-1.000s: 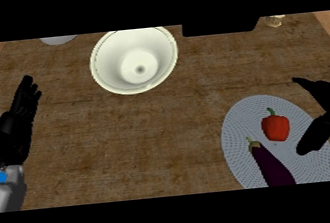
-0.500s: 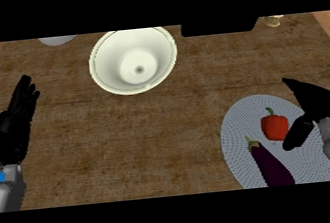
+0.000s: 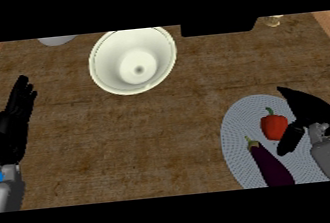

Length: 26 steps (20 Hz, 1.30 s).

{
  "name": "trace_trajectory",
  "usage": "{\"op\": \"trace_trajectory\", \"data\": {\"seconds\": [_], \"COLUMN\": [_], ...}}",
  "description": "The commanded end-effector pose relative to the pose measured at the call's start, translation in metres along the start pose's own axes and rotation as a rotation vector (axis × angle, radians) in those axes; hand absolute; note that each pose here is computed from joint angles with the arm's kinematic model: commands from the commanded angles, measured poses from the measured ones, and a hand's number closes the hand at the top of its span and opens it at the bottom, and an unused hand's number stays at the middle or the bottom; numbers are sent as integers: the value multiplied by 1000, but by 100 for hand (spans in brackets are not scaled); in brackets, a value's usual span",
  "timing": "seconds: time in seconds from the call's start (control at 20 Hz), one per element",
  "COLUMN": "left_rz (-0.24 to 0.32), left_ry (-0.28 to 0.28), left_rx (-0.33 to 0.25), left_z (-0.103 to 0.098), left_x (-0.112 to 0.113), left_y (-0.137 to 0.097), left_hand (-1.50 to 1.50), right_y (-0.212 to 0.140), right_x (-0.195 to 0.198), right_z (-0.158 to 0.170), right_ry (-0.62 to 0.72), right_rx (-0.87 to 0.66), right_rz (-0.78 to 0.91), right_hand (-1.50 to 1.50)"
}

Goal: Pick the bell pepper from the placemat and place it in the bowl

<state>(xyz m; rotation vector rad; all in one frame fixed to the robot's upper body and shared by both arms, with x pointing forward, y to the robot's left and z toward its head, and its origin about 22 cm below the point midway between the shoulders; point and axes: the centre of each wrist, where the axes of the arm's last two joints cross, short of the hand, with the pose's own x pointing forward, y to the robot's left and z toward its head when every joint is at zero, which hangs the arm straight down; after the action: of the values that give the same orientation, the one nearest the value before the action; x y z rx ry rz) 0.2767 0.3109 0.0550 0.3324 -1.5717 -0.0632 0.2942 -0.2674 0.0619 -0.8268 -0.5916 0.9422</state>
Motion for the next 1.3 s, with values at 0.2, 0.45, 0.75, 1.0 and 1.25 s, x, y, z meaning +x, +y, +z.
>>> {"op": "trace_trajectory", "data": {"seconds": [0.2,0.45,0.75,1.0,1.25], "left_rz": [8,2,3,13,4], "left_ry": [-11,-6,9,-1,5], "left_rx": [-1,-18,-22,-23,-7], "left_z": [13,-13,4,-3,9], "left_x": [18,6,2,16,-10], "left_y": [-10,-20,7,-6,-23], "left_hand": [0,0,0,0,0], "right_y": [28,22,32,48,41], "right_x": [11,-4,-5,-3,-8], "right_z": [-13,-23,-48,-63,-70], "right_ry": [20,18,-78,-79,-53], "right_rx": [-5,26,61,21,-88], "right_rz": [-8,-27,-42,-13,-34], "right_hand": [-150,-150,150,150,150]}}
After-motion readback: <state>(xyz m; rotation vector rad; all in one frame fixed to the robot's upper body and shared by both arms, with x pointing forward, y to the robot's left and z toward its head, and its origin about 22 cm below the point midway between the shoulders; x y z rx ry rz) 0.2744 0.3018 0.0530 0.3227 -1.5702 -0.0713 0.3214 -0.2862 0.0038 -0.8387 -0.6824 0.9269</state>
